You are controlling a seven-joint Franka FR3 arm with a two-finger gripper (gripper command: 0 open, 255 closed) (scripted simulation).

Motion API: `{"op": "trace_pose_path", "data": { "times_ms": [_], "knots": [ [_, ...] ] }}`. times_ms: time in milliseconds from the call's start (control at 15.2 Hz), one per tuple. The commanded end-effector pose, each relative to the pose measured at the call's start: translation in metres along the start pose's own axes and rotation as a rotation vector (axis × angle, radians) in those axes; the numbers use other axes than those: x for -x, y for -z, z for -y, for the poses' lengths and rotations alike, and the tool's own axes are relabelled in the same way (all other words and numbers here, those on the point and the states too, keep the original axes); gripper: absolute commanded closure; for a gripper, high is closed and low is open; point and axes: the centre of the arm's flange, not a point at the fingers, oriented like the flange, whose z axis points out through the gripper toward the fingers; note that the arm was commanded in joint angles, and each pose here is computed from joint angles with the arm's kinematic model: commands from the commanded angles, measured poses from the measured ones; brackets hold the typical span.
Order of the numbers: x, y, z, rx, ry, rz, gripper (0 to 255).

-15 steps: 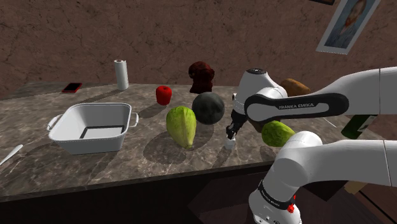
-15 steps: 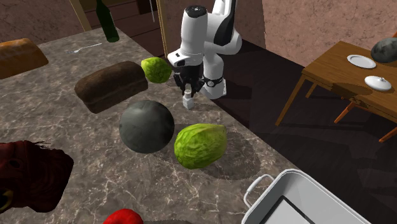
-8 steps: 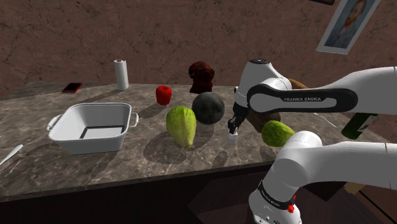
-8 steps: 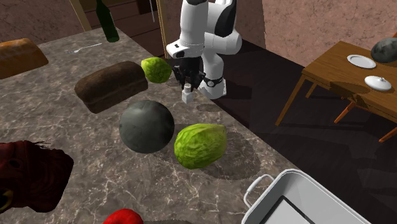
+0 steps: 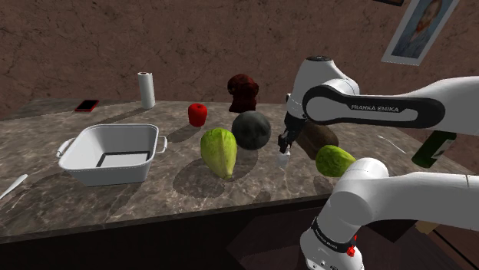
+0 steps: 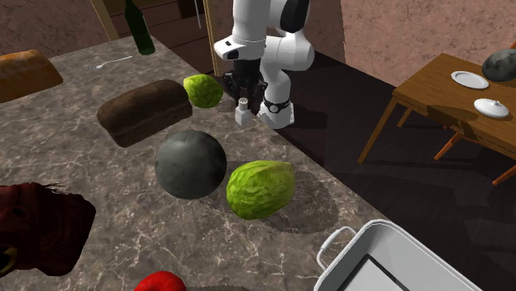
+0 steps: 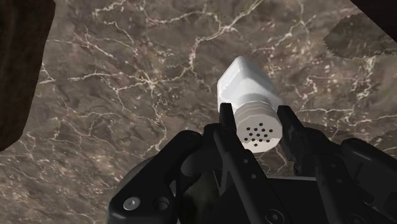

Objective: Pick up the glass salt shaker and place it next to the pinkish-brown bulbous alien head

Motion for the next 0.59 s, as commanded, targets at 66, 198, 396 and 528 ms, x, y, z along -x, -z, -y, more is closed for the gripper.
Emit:
{"op": "trace_pose_path", "data": {
  "times_ms": [66,198,396,528],
  "knots": [
    [-0.002,0.016,-0.002,0.000,0.000,0.000,255],
    [-0.003,0.026,-0.003,0.000,0.000,0.000,255],
    [-0.004,0.042,-0.005,0.000,0.000,0.000,255],
    [-0.004,0.052,-0.006,0.000,0.000,0.000,255]
  ]
}}
